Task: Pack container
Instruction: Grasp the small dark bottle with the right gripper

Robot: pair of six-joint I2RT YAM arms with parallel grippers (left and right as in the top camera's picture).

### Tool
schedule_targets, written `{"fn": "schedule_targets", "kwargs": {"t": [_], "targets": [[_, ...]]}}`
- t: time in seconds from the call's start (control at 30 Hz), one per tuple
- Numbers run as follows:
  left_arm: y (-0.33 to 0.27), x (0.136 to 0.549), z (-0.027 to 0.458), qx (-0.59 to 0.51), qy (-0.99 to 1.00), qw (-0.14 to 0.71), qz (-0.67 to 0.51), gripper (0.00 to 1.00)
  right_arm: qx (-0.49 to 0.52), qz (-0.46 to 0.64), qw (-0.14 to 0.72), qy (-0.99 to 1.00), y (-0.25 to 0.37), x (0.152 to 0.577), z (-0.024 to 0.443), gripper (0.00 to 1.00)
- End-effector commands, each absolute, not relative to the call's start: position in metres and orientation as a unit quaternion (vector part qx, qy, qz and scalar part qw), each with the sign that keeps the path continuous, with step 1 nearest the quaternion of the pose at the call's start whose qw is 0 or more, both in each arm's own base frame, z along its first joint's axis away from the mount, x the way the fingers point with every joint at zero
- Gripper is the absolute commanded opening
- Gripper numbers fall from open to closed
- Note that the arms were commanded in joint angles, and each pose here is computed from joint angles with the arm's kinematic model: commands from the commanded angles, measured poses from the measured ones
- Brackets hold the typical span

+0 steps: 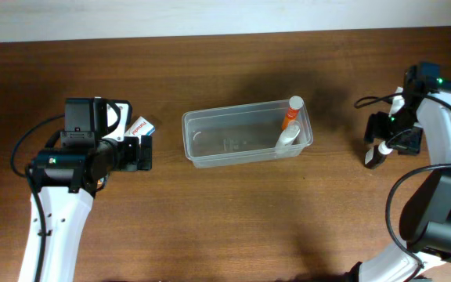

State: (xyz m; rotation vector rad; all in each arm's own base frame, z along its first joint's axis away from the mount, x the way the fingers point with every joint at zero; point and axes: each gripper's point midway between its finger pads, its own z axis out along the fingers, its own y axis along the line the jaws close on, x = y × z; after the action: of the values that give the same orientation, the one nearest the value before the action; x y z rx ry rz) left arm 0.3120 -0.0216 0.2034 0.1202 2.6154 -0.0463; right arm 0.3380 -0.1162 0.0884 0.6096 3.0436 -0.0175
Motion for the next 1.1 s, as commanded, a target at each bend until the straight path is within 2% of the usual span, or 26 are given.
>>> {"fn": "schedule_targets", "kwargs": {"t": [0.0, 0.3, 0.43, 0.5, 0.67, 0.8, 1.07], "targets": [[-0.020, 0.314, 0.208, 0.047, 0.963, 0.263, -0.015, 0.99, 0.202, -0.002, 0.013, 0.979, -0.122, 0.334, 0.083, 0.75], [-0.020, 0.314, 0.208, 0.047, 0.963, 0.263, -0.015, 0.99, 0.203, 0.010, -0.011, 0.979, -0.119, 0.333, 0.067, 0.65], [-0.020, 0.314, 0.208, 0.047, 0.963, 0.263, -0.015, 0.99, 0.203, 0.009, -0.009, 0.979, -0.119, 0.335, 0.067, 0.55], [-0.020, 0.314, 0.208, 0.047, 0.963, 0.263, -0.015, 0.99, 0.203, 0.009, -0.009, 0.979, -0.119, 0.335, 0.067, 0.54], [-0.020, 0.315, 0.208, 0.047, 0.963, 0.264, -0.015, 0.99, 0.203, 0.009, -0.008, 0.979, -0.119, 0.335, 0.067, 0.38], [-0.020, 0.315, 0.208, 0.047, 0.963, 0.264, -0.015, 0.99, 0.202, 0.013, -0.008, 0.979, -0.117, 0.335, 0.067, 0.29], [-0.020, 0.315, 0.208, 0.047, 0.963, 0.264, -0.015, 0.99, 0.200, 0.024, -0.004, 0.979, -0.113, 0.337, 0.072, 0.25]]}}
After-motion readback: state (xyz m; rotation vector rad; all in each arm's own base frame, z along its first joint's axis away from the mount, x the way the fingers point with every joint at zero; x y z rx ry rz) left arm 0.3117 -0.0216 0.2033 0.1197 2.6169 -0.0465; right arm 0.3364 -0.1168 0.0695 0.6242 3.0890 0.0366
